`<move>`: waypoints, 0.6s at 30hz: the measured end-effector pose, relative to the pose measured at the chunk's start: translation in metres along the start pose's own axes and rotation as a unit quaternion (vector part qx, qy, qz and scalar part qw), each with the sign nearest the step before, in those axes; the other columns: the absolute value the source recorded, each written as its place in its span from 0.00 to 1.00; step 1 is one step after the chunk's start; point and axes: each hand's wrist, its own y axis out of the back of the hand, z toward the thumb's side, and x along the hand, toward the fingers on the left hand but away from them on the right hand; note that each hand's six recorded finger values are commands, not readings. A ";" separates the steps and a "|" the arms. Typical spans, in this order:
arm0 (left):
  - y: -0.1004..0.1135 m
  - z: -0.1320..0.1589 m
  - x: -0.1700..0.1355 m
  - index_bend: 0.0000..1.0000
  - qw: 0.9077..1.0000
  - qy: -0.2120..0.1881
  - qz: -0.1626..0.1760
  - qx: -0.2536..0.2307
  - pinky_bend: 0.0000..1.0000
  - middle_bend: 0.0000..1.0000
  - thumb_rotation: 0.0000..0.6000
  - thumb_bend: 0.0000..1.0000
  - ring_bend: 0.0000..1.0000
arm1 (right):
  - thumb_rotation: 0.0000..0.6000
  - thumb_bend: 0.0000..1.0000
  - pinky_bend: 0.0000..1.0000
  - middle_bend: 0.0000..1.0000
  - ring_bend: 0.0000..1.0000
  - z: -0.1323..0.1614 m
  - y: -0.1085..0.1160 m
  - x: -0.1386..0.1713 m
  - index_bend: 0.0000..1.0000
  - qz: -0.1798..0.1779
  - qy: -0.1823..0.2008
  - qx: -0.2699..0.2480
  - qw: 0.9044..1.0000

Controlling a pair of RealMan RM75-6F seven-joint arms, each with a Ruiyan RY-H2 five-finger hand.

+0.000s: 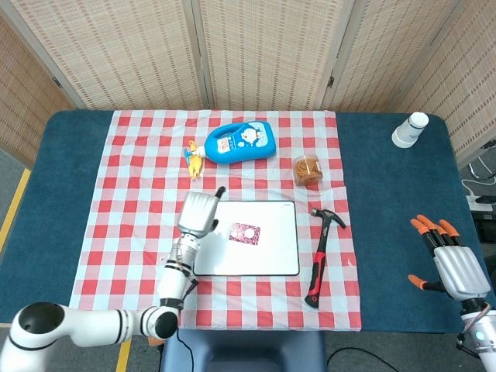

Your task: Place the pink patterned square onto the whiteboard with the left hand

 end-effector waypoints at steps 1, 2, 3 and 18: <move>0.004 -0.013 -0.006 0.20 1.000 0.004 0.008 -0.008 0.81 0.33 1.00 0.22 0.46 | 1.00 0.07 0.00 0.00 0.00 0.001 -0.001 0.000 0.00 0.001 0.001 0.001 1.000; 0.006 -0.025 -0.012 0.17 1.000 0.007 0.014 -0.016 0.74 0.25 1.00 0.22 0.37 | 1.00 0.07 0.00 0.00 0.00 0.002 -0.001 0.000 0.00 0.001 0.002 0.002 1.000; 0.006 -0.039 -0.020 0.09 0.999 0.009 0.021 -0.031 0.58 0.12 1.00 0.21 0.21 | 1.00 0.07 0.00 0.00 0.00 0.003 -0.002 0.000 0.00 0.002 0.003 0.004 1.000; -0.032 -0.188 -0.161 0.00 0.998 0.027 0.028 -0.052 0.00 0.00 1.00 0.17 0.00 | 1.00 0.07 0.00 0.00 0.00 0.009 -0.011 -0.003 0.00 0.011 0.003 0.018 1.000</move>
